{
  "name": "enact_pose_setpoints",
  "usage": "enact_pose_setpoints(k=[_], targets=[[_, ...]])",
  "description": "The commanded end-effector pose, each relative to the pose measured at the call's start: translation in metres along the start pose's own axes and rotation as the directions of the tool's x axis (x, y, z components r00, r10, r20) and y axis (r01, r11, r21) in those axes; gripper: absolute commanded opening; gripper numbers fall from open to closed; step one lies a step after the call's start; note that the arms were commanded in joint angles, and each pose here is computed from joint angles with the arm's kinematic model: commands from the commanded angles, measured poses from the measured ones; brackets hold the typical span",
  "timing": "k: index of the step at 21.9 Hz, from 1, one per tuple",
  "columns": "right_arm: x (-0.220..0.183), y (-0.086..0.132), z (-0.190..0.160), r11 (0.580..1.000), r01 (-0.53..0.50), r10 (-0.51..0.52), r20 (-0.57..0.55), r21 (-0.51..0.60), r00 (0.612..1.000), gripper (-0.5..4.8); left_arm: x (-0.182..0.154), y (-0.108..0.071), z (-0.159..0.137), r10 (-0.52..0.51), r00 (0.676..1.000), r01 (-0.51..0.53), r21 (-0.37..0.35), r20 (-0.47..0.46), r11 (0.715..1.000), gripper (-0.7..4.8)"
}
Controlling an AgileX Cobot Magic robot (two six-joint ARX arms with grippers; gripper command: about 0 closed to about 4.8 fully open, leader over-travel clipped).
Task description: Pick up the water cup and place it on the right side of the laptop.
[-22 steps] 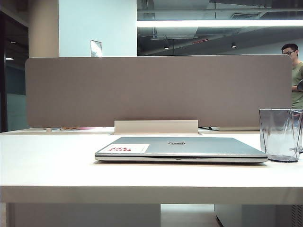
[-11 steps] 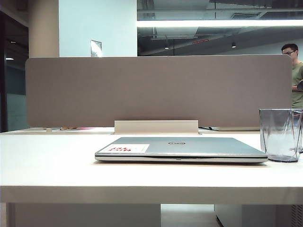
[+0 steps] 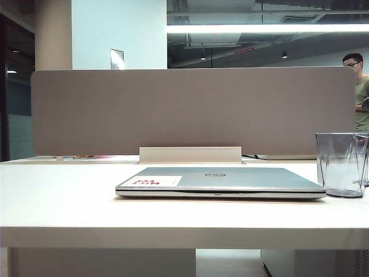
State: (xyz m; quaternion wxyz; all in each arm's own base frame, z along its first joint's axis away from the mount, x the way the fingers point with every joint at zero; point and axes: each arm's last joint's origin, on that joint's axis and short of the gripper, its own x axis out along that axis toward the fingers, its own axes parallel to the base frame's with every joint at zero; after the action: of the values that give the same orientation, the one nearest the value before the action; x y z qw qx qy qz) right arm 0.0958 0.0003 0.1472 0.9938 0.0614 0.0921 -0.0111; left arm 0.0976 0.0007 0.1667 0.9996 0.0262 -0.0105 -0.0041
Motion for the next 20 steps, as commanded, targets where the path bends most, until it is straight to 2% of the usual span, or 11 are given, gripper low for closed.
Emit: enact_pose_setpoints(k=[1, 5, 20], targets=[[0.0004, 0.0004, 0.0041, 1.000, -0.002, 0.002, 0.057, -0.002, 0.998, -0.08, -0.0001, 0.0002, 0.0022, -0.001, 1.000, 0.001, 0.000, 0.015, 1.000, -0.03], [-0.0001, 0.0012, 0.0097, 1.000, -0.011, 0.011, 0.114, -0.001, 0.993, -0.08, -0.0001, 0.0002, 0.0022, -0.001, 1.000, 0.001, 0.000, 0.015, 1.000, -0.04], [0.0000, 0.0012, 0.0091, 1.000, -0.010, 0.010, 0.107, -0.001, 0.994, -0.08, -0.0001, 0.0002, 0.0022, 0.000, 1.000, 0.000, 0.000, 0.015, 1.000, -0.04]])
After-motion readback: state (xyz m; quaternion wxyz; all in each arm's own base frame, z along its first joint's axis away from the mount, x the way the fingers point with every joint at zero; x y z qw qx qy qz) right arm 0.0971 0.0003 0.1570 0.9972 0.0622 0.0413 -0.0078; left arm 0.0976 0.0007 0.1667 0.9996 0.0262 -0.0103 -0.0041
